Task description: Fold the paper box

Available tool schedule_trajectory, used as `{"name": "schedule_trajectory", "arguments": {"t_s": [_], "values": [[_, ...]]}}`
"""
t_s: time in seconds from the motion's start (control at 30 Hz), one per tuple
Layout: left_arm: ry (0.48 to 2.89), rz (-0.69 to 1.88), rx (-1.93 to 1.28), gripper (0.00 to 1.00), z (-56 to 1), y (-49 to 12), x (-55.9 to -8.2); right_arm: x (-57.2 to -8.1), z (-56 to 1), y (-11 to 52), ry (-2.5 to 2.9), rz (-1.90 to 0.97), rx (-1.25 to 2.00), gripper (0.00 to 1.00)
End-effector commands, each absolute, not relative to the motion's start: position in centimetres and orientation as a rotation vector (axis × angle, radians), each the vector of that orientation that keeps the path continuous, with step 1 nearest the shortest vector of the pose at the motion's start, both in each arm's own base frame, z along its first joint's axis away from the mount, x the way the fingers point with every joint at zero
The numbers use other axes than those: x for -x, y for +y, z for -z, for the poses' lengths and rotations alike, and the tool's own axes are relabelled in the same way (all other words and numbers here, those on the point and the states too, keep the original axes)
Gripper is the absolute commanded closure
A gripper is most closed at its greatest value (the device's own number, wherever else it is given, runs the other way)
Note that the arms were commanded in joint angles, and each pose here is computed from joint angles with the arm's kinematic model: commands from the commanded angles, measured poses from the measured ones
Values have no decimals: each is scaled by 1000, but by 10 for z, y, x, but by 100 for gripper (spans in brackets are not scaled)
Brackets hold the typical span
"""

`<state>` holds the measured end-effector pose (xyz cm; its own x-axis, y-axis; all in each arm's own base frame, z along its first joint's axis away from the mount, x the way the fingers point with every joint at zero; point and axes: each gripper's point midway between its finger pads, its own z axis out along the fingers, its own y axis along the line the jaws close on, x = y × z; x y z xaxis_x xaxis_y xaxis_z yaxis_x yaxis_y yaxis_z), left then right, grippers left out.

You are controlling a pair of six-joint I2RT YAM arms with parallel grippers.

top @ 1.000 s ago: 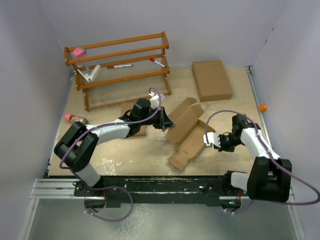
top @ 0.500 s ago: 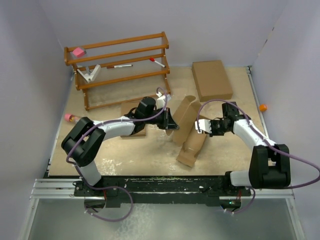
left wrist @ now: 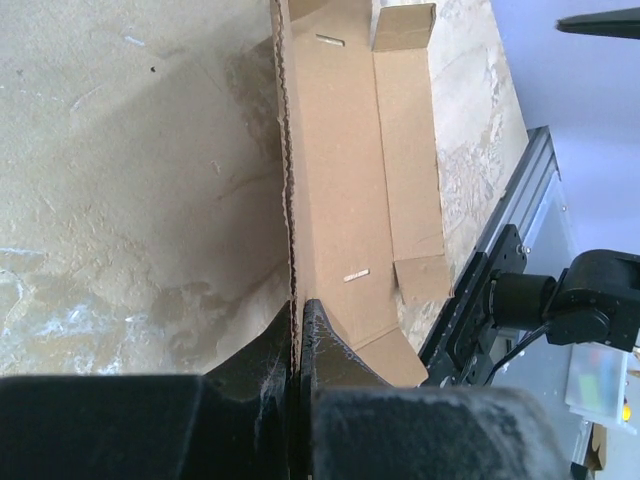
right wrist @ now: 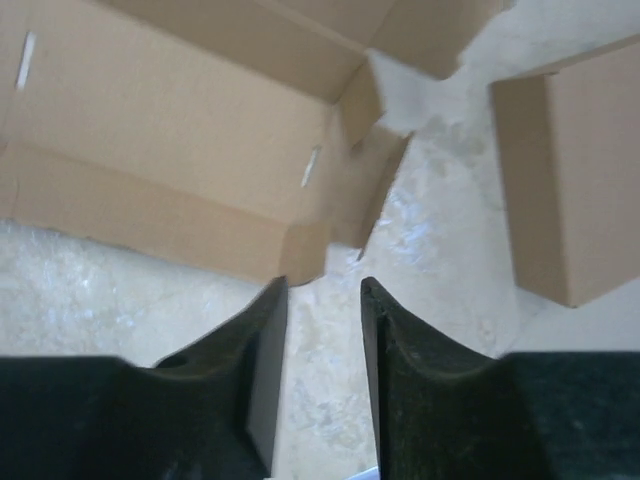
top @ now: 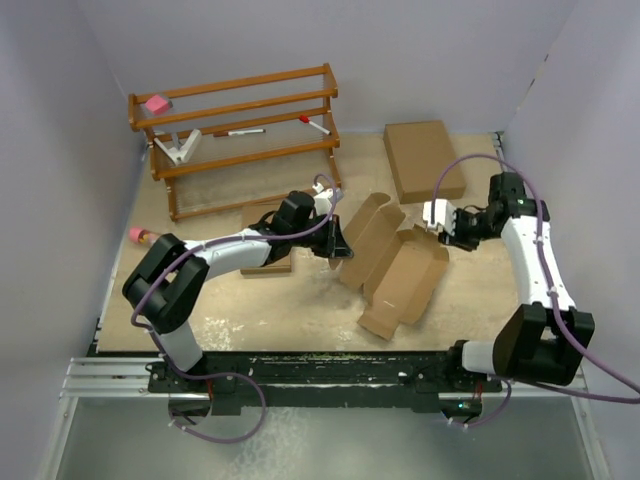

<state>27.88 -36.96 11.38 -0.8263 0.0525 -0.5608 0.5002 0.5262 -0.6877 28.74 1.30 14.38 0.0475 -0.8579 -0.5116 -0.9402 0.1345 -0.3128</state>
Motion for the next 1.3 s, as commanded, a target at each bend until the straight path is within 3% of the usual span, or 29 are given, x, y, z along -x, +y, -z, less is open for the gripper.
{"name": "schedule_trajectory", "arguments": {"t_s": [0.0, 0.27, 0.37, 0.47, 0.6, 0.77, 1.13, 1.27], "values": [[2174, 1230, -494, 96, -150, -373, -290, -310, -175, 31, 1920, -342, 1368, 57], [2188, 1163, -541, 96, -153, -373, -298, -376, -129, -8, 2206, -545, 858, 50], [2186, 1144, -557, 96, -155, -372, -301, -375, -117, -1, 2221, -722, 855, 40], [2181, 1124, -574, 96, -157, -372, -302, -383, -111, 3, 2223, -814, 830, 38], [2189, 1120, -593, 96, -157, -373, -303, -383, -112, 6, 2179, -811, 943, 29], [2190, 1117, -608, 96, -158, -375, -305, -387, -107, 6, 2184, -640, 1038, 25], [2190, 1088, -653, 96, -163, -374, -307, -395, -74, 13, 2256, -492, 1125, 35], [2188, 1075, -681, 96, -166, -374, -308, -403, -72, 18, 2254, -428, 1142, 53]]}}
